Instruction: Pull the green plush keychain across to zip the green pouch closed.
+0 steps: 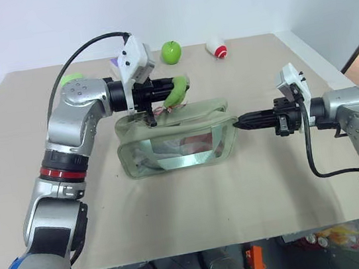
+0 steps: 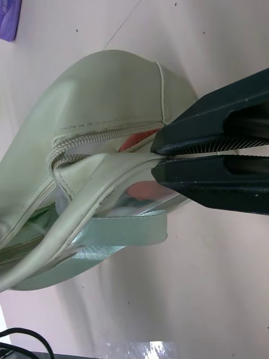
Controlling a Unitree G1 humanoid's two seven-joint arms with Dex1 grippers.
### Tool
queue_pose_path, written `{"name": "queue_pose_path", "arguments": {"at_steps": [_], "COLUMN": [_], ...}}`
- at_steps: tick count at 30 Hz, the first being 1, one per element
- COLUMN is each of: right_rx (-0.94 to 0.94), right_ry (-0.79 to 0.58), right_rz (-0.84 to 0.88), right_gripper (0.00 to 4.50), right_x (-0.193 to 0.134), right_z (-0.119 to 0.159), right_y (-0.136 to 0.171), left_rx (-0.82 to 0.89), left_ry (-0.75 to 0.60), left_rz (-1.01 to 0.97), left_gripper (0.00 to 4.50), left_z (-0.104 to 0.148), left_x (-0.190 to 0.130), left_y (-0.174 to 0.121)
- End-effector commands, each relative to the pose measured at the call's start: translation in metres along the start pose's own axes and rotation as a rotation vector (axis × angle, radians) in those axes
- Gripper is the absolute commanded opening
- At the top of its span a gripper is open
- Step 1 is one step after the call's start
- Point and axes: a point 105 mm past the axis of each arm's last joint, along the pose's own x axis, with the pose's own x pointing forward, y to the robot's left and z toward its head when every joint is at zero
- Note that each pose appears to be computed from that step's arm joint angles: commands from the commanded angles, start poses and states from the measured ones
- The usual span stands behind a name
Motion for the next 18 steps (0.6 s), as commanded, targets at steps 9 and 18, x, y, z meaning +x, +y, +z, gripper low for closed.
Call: {"name": "queue_pose_path", "arguments": {"at_steps": [9, 18], "right_rx": [-0.039, -0.051], "right_ry": [-0.024, -0.028], "right_rz": [-0.006, 0.009], "right_gripper": [0.00, 0.00], "right_x": [-0.002, 0.002], "right_z": [0.012, 0.015], "right_y": [0.001, -0.001], "left_rx": [-0.002, 0.066], "left_ry": [-0.053, 0.121], "left_rz": [0.090, 0.086], "left_gripper": [4.33, 4.47], "left_z": [0.025, 0.012], "left_x": [-0.026, -0.088], "left_y": [0.018, 0.003]}}
